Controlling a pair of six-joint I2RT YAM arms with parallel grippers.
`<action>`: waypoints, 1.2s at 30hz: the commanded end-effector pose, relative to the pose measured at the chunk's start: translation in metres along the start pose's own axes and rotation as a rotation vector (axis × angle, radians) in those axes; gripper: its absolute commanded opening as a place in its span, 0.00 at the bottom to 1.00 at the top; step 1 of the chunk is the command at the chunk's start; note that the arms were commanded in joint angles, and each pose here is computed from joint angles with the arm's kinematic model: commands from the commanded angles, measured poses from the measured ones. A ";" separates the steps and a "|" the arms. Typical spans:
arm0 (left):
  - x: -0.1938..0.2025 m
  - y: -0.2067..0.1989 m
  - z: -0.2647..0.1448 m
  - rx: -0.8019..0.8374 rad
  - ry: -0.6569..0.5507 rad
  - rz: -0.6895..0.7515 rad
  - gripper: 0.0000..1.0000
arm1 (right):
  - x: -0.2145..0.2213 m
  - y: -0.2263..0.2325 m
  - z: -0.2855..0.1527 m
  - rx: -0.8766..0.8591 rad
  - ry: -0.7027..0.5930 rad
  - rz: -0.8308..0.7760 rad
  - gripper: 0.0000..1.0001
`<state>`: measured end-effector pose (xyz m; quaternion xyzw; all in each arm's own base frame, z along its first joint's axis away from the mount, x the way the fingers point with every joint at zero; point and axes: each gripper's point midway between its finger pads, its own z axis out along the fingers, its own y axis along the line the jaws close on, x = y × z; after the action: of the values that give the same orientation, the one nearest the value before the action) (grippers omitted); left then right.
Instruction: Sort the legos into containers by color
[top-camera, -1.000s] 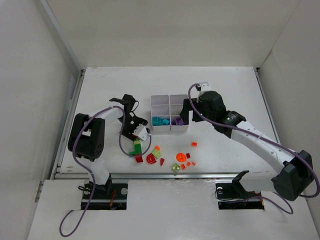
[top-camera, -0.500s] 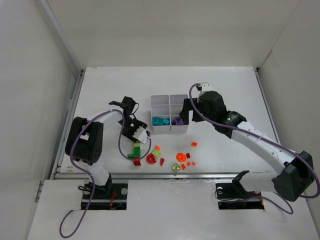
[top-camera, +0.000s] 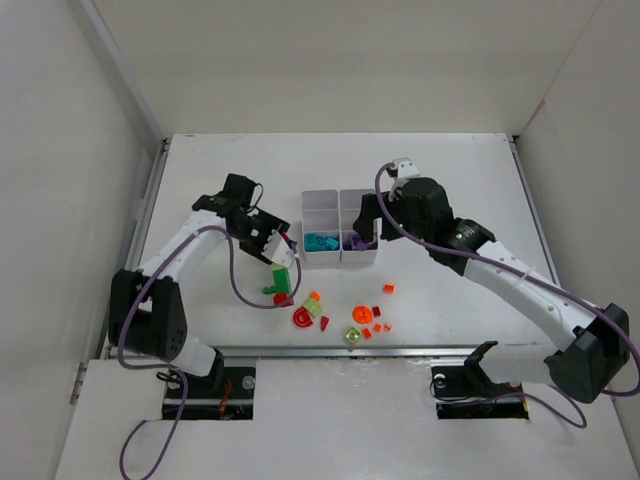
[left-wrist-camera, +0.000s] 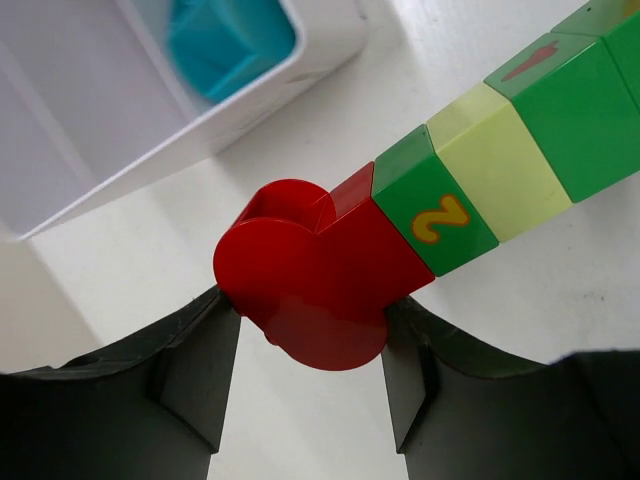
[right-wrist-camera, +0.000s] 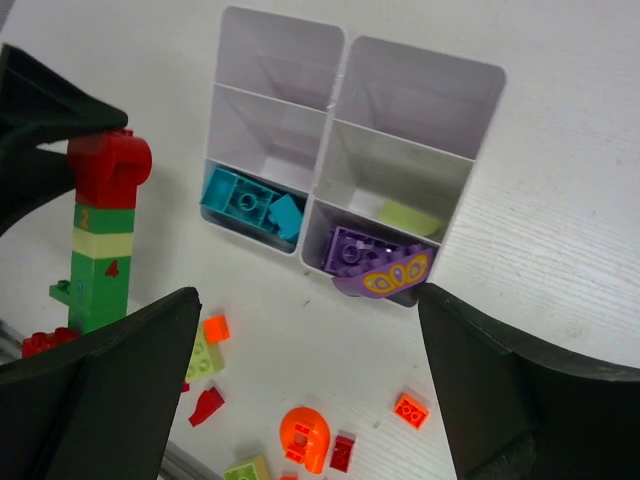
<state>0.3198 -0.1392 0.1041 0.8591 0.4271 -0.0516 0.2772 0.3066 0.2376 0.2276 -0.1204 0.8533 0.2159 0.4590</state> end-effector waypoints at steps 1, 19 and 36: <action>-0.031 0.019 -0.039 -0.146 -0.053 -0.071 0.00 | -0.031 0.034 -0.010 -0.131 -0.085 -0.048 0.95; -0.095 0.052 -0.142 -0.699 -0.122 -0.189 0.00 | -0.065 0.188 0.019 -0.741 -0.080 -0.260 1.00; -0.112 0.051 -0.145 -0.710 -0.205 -0.200 0.00 | -0.028 0.208 0.030 -0.791 0.007 -0.155 0.78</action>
<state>0.2708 -0.1591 0.2636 0.6647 0.4929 -0.0043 0.5614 0.2634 0.4265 0.2916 -0.3521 0.7046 0.4770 0.3899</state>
